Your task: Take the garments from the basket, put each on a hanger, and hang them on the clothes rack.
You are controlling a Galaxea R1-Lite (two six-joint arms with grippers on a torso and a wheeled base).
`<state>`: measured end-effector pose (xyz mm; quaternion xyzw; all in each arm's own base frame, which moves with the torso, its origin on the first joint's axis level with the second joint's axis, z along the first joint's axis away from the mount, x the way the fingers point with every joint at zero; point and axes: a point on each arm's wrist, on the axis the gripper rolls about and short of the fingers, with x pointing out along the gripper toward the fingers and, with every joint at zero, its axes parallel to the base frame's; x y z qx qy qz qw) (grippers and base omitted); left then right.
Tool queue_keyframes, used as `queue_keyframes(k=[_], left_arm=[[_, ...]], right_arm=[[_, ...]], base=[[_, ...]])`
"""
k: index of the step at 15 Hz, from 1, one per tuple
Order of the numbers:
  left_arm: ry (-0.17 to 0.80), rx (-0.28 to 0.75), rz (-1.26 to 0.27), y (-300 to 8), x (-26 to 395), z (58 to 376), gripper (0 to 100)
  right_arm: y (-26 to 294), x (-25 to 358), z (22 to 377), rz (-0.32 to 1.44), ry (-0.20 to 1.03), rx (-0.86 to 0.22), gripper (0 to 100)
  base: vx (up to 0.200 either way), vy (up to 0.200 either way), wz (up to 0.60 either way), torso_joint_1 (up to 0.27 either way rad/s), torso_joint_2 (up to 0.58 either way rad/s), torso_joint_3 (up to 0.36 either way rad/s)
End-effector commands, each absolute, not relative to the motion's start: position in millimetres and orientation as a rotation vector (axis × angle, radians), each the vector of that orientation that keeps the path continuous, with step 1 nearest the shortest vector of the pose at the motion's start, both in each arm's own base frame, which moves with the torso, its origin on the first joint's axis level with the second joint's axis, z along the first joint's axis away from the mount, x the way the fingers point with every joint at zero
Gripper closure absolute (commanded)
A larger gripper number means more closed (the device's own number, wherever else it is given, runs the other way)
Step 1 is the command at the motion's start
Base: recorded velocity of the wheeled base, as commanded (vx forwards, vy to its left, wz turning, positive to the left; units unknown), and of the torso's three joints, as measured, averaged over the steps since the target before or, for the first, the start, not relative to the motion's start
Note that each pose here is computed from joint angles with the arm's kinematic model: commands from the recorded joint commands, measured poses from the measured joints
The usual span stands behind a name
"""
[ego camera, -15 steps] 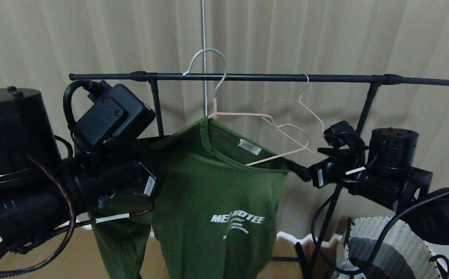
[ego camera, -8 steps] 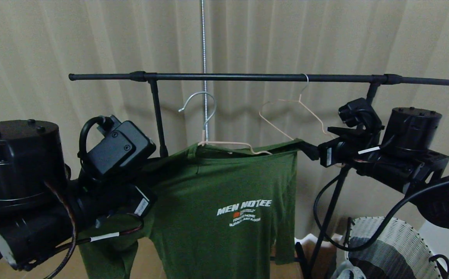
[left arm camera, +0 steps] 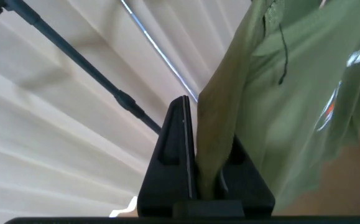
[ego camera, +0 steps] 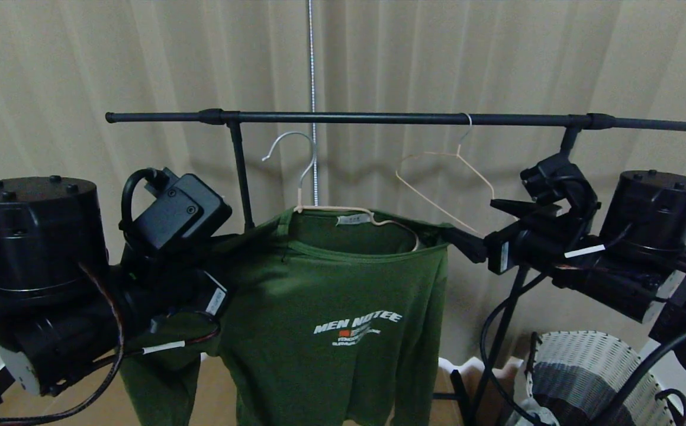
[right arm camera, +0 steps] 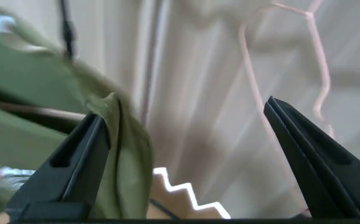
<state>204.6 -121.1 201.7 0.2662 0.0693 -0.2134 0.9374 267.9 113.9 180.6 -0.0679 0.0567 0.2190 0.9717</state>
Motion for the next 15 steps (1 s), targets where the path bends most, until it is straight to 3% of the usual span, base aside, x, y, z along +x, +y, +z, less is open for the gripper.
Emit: queue_keyframes(k=[1,12,15], left_arm=[[0.134,0.522,-0.434,-122.0,206.2,204.8,100],[0.159,0.472,-0.452,-127.1,207.8,199.9,100],[0.118,0.453,-0.479,-134.0,203.2,203.0,100]], right_arm=[[121.2,249.2,182.4,0.493,0.109,-0.14,0],[128.9,228.5,181.9,0.553,0.097,-0.177,0],[141.0,232.2,190.1,0.585,0.057,-0.204,0]], base=[[0.0,0.0,0.0,0.0,0.0,0.0],[0.0,0.0,0.0,0.0,0.0,0.0],[0.0,0.0,0.0,0.0,0.0,0.0]])
